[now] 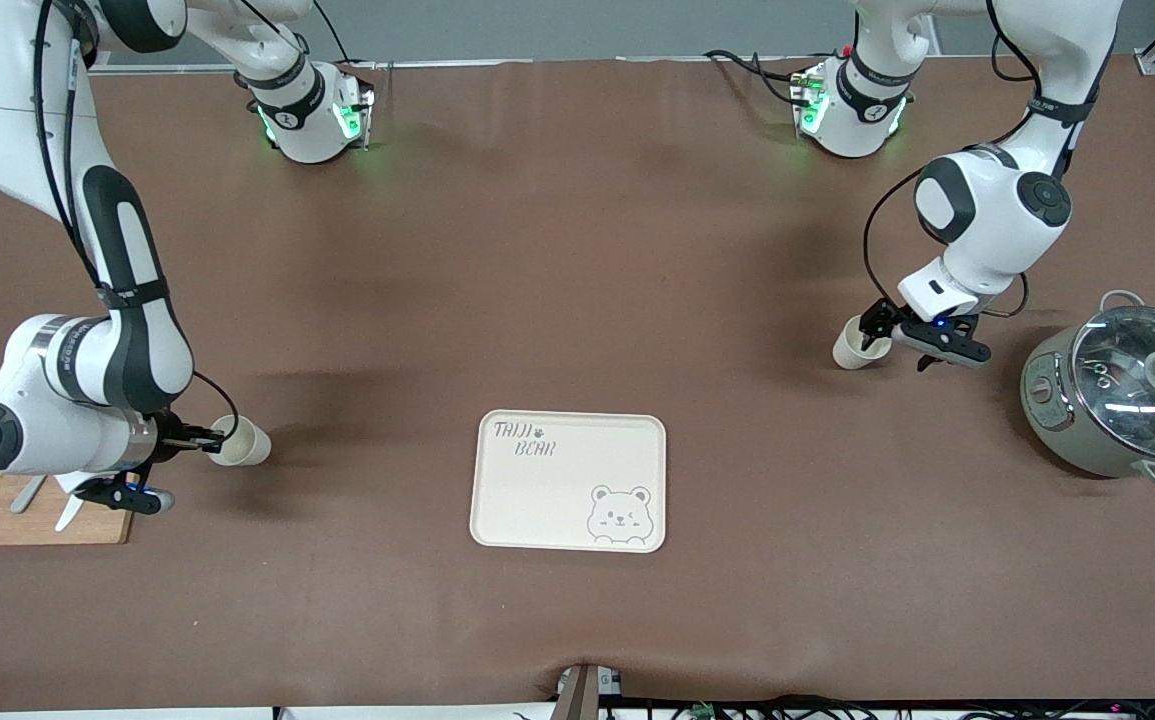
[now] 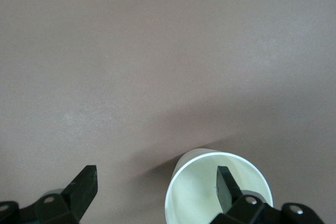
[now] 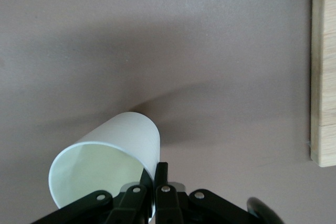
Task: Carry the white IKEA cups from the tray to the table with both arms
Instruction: 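Carry the cup toward the board with the right gripper while the left gripper lowers, then open both grippers to release the cups on the table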
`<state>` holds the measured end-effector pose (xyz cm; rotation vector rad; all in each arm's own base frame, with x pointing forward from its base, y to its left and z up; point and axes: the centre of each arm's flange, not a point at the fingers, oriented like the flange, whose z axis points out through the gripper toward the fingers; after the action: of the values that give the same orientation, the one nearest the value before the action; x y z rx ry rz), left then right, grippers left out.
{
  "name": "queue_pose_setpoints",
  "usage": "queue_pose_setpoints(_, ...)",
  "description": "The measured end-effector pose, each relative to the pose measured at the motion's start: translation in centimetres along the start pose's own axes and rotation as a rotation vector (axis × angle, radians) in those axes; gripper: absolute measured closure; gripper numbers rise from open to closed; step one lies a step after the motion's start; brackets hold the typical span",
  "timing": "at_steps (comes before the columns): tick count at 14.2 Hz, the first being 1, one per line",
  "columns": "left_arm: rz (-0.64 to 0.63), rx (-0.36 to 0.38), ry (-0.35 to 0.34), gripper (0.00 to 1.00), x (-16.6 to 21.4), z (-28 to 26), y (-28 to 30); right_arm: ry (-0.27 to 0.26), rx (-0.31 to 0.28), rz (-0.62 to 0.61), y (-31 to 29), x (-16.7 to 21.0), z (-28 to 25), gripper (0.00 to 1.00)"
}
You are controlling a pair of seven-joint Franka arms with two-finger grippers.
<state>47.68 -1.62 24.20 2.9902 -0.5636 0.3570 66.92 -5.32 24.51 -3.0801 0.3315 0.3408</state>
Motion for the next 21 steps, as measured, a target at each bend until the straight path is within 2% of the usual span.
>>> queue_pose_setpoints(4,-0.031,-0.067,-0.018,0.00,2.5,-2.8,0.7,0.003,-0.002,0.004,0.5,-0.2,1.2,0.96)
queue_pose_setpoints(8,-0.047,-0.106,-0.006,0.00,5.5,-6.2,0.9,0.005,-0.001,0.002,0.6,-0.2,1.2,0.96)
queue_pose_setpoints(10,-0.061,-0.124,-0.011,0.00,6.9,-7.4,0.9,0.003,0.000,0.000,1.1,-0.2,1.4,0.83)
queue_pose_setpoints(14,-0.113,-0.080,-0.055,0.00,10.6,-10.2,0.6,-0.002,0.002,-0.009,1.2,-0.3,1.7,0.42)
queue_pose_setpoints(18,-0.147,-0.084,-0.063,0.00,14.1,-13.2,0.3,-0.017,0.000,-0.022,0.4,-0.4,1.0,0.01)
queue_pose_setpoints(21,-0.206,-0.043,-0.077,0.00,16.6,-16.7,1.1,0.010,-0.040,-0.057,-0.3,0.0,-0.5,0.00)
